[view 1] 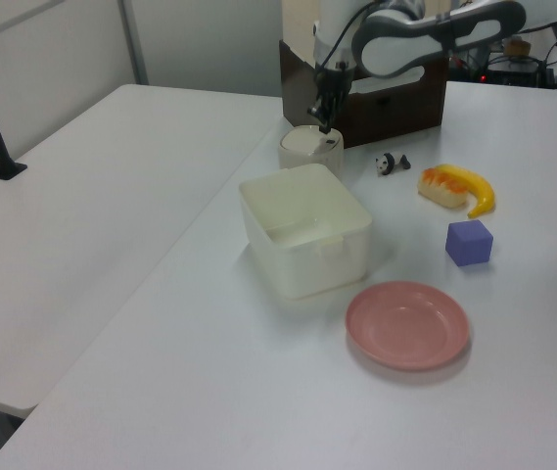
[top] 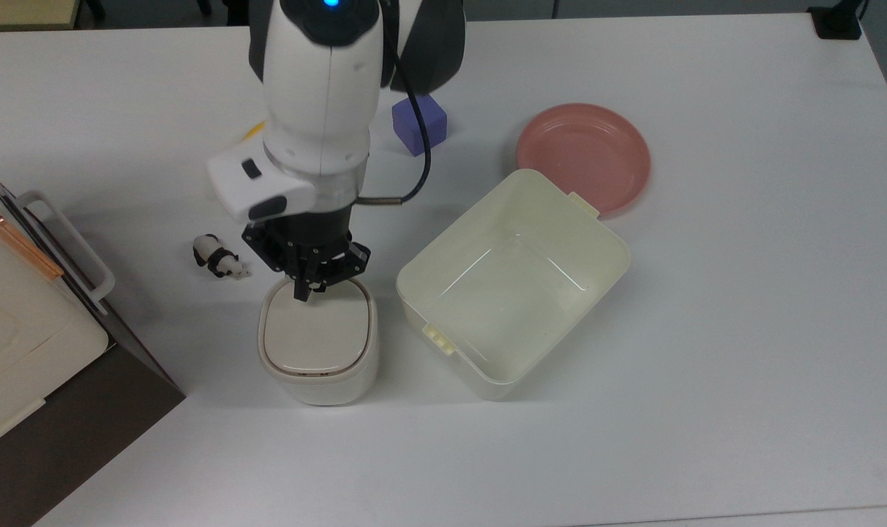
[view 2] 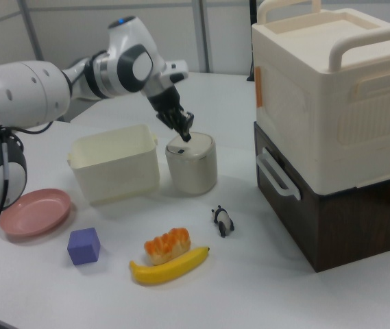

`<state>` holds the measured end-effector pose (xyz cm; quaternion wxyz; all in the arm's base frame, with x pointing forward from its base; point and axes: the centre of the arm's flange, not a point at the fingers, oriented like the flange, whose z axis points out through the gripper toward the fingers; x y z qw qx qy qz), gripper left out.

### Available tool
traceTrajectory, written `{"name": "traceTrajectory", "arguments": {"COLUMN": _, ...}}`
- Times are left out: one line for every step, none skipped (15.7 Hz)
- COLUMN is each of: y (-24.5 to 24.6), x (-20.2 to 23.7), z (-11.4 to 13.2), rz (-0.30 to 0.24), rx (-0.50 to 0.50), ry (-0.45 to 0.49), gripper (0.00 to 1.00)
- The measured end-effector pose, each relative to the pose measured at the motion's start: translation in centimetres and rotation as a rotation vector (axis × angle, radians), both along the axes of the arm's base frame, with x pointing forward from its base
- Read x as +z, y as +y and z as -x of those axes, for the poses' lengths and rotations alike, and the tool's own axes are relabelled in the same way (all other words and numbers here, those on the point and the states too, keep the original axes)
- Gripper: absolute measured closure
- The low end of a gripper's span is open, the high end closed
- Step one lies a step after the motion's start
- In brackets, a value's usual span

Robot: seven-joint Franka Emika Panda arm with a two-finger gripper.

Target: Close the trash can

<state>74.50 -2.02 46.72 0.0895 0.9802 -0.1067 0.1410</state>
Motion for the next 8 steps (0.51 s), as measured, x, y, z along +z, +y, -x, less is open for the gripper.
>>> {"name": "traceTrajectory", "arguments": {"y": 0.0, "x": 1.8, "z": 0.2, "rz": -0.009, "rx": -0.003, "ry": -0.026, "gripper": 0.99}}
{"name": "traceTrajectory", "arguments": {"y": 0.1, "x": 3.7, "z": 0.5, "rz": -0.018, "rx": -0.006, "ry": -0.054, "gripper": 0.99}}
{"name": "traceTrajectory", "arguments": {"y": 0.3, "x": 5.7, "z": 0.9, "rz": -0.026, "rx": -0.008, "ry": -0.081, "gripper": 0.99}}
{"name": "traceTrajectory", "arguments": {"y": 0.4, "x": 7.6, "z": 1.5, "rz": -0.033, "rx": -0.009, "ry": -0.107, "gripper": 0.99}}
{"name": "traceTrajectory", "arguments": {"y": 0.5, "x": 9.5, "z": 2.1, "rz": -0.043, "rx": -0.013, "ry": -0.126, "gripper": 0.99}}
{"name": "traceTrajectory", "arguments": {"y": 0.6, "x": 11.0, "z": 3.1, "rz": -0.056, "rx": -0.019, "ry": -0.117, "gripper": 0.99}}
{"name": "traceTrajectory", "arguments": {"y": 0.8, "x": 12.3, "z": 4.2, "rz": -0.069, "rx": -0.012, "ry": -0.079, "gripper": 0.99}}
{"name": "traceTrajectory", "arguments": {"y": 0.9, "x": 13.2, "z": 5.4, "rz": -0.08, "rx": 0.009, "ry": -0.026, "gripper": 0.99}}
